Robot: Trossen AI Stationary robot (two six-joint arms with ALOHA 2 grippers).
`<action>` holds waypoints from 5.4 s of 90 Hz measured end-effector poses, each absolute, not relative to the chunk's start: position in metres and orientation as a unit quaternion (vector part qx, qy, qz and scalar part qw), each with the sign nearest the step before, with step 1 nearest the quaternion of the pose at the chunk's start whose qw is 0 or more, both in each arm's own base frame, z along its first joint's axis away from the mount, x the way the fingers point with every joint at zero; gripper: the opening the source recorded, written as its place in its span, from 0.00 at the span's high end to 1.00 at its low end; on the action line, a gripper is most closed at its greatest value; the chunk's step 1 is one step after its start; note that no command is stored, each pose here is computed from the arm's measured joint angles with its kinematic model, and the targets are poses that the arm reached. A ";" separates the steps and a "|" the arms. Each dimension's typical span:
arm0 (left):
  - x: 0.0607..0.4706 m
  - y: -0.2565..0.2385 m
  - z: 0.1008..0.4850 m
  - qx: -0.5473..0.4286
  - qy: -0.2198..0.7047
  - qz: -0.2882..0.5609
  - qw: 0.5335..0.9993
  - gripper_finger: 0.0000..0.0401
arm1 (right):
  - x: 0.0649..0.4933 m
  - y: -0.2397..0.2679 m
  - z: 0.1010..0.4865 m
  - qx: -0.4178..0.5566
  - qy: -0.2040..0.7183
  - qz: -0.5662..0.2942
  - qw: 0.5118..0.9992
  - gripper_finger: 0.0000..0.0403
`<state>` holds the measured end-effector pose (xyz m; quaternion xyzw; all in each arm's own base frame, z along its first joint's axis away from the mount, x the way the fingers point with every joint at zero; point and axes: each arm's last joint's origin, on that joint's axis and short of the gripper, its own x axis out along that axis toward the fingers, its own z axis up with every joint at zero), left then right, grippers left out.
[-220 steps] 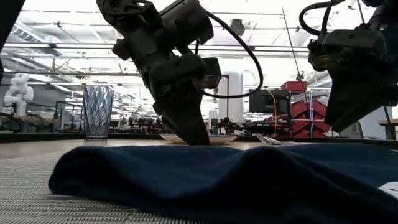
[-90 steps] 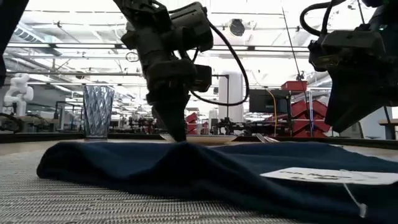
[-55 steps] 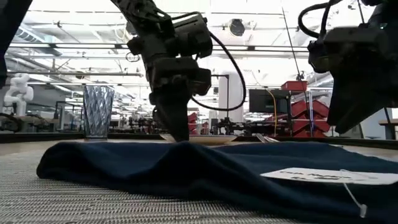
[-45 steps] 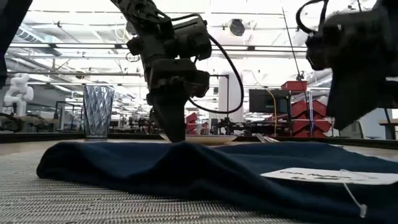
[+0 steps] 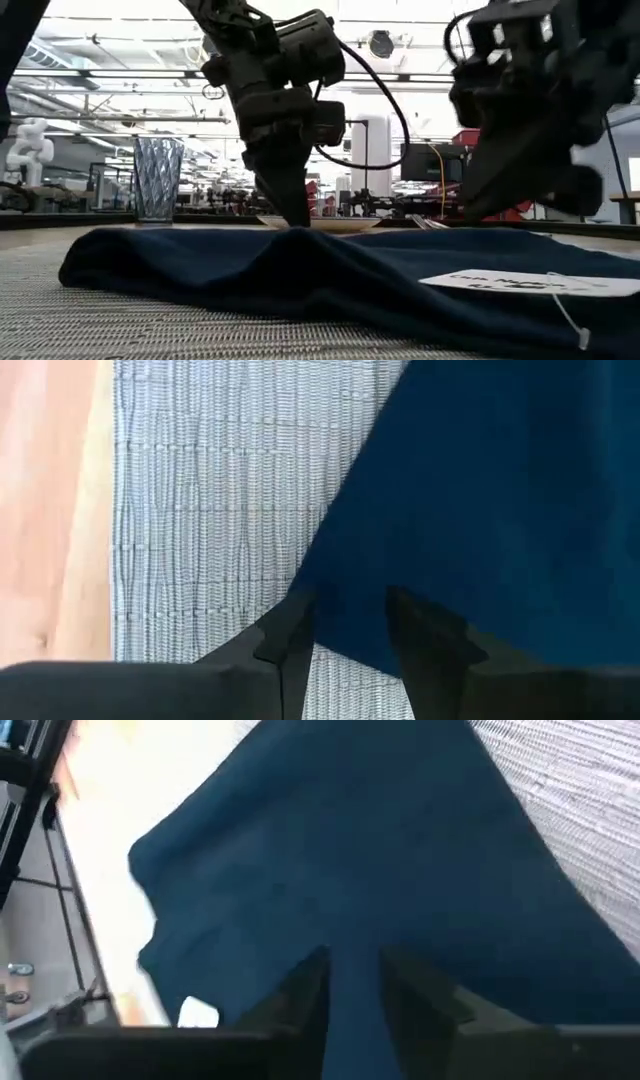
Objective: Set table place
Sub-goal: Fold the blue table napkin
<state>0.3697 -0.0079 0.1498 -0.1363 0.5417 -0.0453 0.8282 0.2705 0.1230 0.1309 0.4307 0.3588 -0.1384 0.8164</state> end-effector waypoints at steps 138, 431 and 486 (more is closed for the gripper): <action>0.379 -0.007 0.127 -0.119 0.535 -0.079 0.833 0.72 | 0.292 0.175 0.110 0.461 0.453 -0.015 0.763 1.00; 0.266 -0.093 0.133 -0.086 0.668 -0.049 0.737 0.72 | 0.238 0.186 0.138 0.476 0.491 -0.210 0.699 1.00; 0.278 -0.070 0.184 -0.200 0.525 0.003 0.827 0.72 | 0.273 0.174 0.154 0.448 0.370 -0.120 0.805 1.00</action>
